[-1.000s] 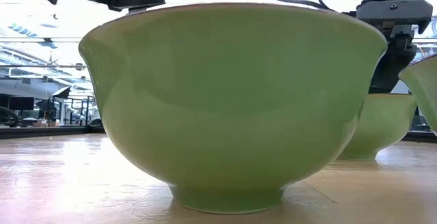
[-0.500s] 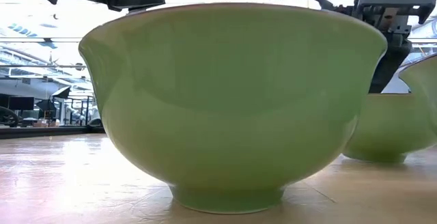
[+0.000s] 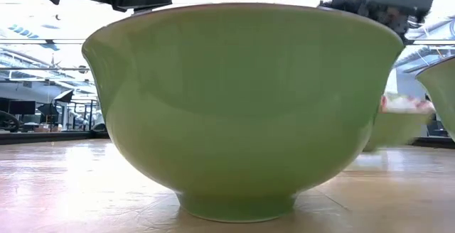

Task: Pick & Place Mini bowls
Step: Put the top green bowl on the shelf

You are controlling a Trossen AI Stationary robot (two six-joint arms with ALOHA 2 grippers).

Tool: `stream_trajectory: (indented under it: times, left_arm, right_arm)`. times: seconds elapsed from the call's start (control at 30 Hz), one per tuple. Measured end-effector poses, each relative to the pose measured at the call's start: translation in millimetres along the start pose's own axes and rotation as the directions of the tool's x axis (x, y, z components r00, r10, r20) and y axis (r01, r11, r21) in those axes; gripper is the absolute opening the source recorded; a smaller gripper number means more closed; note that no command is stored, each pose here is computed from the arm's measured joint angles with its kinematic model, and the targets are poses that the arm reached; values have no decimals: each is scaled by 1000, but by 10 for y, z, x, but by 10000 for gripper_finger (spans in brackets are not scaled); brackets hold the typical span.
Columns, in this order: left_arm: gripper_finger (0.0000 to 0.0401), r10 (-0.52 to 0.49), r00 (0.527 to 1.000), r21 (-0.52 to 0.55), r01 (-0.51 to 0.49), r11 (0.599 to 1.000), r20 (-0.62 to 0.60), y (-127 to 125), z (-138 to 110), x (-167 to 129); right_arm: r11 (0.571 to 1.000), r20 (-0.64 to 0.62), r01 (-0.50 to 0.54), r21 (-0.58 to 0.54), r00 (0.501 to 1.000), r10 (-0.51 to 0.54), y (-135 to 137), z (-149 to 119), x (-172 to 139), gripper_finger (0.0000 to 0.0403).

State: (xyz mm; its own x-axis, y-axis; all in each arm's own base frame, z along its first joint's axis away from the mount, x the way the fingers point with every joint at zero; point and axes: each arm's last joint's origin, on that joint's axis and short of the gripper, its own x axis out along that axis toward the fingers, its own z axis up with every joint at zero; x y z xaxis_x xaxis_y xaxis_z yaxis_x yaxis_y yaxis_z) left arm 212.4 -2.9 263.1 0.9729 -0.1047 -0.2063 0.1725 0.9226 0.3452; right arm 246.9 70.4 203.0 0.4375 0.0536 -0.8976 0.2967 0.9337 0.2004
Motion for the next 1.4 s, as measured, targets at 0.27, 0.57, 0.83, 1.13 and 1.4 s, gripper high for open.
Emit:
stream_trajectory:
  times: [0.27, 0.57, 0.83, 1.13, 1.4]
  left_arm:
    - [49, 0, 1000, 0, 0, 1000, 0, 0, 0, 0]
    - [49, 0, 1000, 1, 0, 1000, 0, 0, 0, 0]
    - [49, 0, 1000, 1, 0, 1000, -1, -1, -2, 1]
    - [49, 0, 1000, 3, 0, 1000, -1, -1, -2, 1]
    - [49, 0, 1000, 3, 0, 1000, 0, -1, -1, 1]
  right_arm:
    - [997, 119, -81, -15, 990, 82, -47, 45, -343, 0]
    - [991, 222, -125, -46, 966, 132, -72, 50, -595, 0]
    - [992, 291, -114, -53, 949, 125, -153, 66, -741, 0]
    - [991, 380, -105, -84, 916, 129, -266, 143, -870, 0]
    - [979, 526, -168, -113, 826, 202, -431, 373, -1086, 0]
